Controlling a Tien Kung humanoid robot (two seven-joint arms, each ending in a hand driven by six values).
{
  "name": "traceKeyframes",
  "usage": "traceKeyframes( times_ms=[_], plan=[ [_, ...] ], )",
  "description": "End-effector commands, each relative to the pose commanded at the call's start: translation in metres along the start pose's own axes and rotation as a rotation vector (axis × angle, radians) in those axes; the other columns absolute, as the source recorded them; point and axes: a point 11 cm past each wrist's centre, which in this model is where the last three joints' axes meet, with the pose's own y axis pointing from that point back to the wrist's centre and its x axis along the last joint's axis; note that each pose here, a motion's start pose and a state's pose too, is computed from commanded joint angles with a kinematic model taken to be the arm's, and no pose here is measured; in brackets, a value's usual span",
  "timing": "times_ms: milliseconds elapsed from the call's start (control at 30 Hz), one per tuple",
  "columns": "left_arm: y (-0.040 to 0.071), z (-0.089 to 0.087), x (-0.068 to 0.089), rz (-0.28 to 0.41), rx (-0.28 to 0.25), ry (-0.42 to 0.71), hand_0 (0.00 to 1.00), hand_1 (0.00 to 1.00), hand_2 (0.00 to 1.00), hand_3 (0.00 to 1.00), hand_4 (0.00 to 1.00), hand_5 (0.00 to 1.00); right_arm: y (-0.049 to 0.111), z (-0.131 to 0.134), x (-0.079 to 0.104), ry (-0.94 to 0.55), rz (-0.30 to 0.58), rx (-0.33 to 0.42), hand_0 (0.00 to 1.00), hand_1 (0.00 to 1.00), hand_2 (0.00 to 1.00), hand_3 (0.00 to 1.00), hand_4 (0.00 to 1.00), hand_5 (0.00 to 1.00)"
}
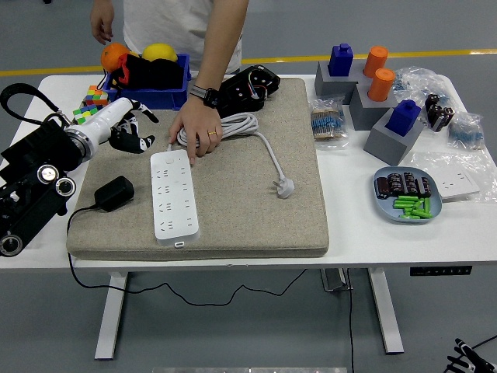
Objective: Press the white button,pick up the black plug,place it near the board,insert it into the board
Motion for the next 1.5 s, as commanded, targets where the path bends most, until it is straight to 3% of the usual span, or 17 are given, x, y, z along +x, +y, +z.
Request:
traceKeyframes(
  times_ms=[100,133,333,367,533,567,1100,1500],
  plan=[
    [0.007,-0.019,0.006,0.036,-0.006,0.046,0.385,0.561,0.482,0.629,0.741,0.002,0.000,0.000,-0.001,0.002,-0.003,0.002,0.726,0.610,0.556,0.671,0.738,0.500],
    [0.009,-0.025,0.007,0.042,-0.001,0.056,0.736,0.780,0.683,0.621,0.816,0.004,0.000,0.000,-0.001,0.004,-0.004,0.002,0.726,0.610,0.556,0.671,0.739,0.501],
    [0.019,-0.062,-0.003,0.017,0.055,0.087,0.736,0.780,0.683,0.621,0.816,0.004,0.000,0.001,-0.001,0.011,-0.003,-0.002,0.726,0.610,0.556,0.671,0.739,0.501],
    [0.021,-0.067,-0.006,0.007,0.066,0.089,0.827,0.887,0.785,0.527,0.935,0.081,0.000,0.001,0.000,0.013,-0.003,-0.003,0.726,0.609,0.556,0.672,0.739,0.502],
    [0.027,-0.080,-0.023,-0.039,0.101,0.104,0.827,0.887,0.785,0.527,0.935,0.081,0.000,0.002,0.000,0.020,-0.003,-0.007,0.726,0.609,0.556,0.672,0.739,0.502],
    [0.027,-0.081,-0.024,-0.042,0.103,0.105,0.867,0.924,0.838,0.400,0.976,0.043,0.000,0.002,0.000,0.022,-0.004,-0.007,0.726,0.610,0.556,0.672,0.739,0.502],
    [0.033,-0.104,-0.026,-0.069,0.185,0.070,0.856,0.883,0.817,0.450,0.969,0.002,0.000,0.002,0.001,0.030,-0.003,-0.010,0.726,0.610,0.556,0.672,0.739,0.502],
    [0.028,-0.103,-0.037,-0.098,0.185,0.071,0.832,0.843,0.779,0.449,0.971,0.002,0.000,0.003,0.000,0.027,-0.006,-0.010,0.726,0.610,0.556,0.672,0.739,0.502]
  ],
)
